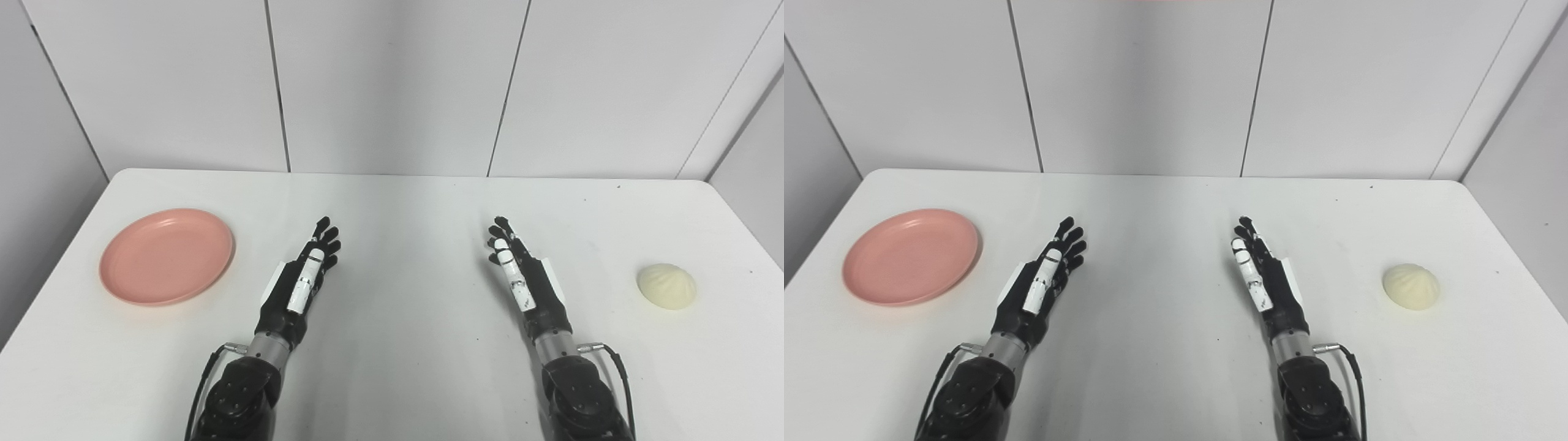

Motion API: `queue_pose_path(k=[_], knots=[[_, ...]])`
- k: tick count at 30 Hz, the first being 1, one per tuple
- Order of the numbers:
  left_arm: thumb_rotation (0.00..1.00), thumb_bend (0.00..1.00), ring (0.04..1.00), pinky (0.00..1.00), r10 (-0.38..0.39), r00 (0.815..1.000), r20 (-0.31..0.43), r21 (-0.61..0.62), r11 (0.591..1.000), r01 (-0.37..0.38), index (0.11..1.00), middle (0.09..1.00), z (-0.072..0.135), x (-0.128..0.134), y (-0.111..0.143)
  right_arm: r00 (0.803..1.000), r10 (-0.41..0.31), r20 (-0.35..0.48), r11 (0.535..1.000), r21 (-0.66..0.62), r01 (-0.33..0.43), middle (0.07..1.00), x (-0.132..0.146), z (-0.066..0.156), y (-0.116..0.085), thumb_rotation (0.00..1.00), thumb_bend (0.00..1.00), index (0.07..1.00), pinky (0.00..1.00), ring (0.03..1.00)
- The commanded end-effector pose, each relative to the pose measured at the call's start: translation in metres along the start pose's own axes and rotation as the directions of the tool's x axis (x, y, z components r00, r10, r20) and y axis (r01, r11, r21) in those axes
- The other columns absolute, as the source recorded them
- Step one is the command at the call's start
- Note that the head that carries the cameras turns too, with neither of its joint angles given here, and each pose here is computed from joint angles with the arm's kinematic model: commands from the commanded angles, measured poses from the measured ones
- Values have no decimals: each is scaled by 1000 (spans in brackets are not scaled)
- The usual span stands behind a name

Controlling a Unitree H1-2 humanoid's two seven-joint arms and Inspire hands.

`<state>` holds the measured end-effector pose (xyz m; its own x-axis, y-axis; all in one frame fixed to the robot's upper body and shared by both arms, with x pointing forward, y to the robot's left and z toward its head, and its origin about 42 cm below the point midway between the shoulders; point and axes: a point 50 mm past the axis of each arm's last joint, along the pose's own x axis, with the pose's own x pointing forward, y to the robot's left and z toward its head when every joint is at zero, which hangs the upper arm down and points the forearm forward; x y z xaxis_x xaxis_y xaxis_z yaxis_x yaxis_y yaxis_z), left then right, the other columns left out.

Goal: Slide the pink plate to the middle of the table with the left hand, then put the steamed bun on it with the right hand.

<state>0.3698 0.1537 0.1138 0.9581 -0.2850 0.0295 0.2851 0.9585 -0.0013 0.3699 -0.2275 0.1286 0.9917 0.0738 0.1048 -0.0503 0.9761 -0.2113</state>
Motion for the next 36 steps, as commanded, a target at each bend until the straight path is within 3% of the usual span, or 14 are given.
queue_pose_path(k=[1,36], knots=[[1000,363,963,966,2,988,-155,2,1000,-2,989,980,-31,-11,2,998,26,-49,1000,18,-25,912,-8,-16,10,1000,216,930,852,894],[1000,360,964,981,-2,987,-159,-7,1000,1,991,979,-34,-9,-1,999,31,-41,1000,2,-31,912,-8,-17,7,1000,210,930,847,892]])
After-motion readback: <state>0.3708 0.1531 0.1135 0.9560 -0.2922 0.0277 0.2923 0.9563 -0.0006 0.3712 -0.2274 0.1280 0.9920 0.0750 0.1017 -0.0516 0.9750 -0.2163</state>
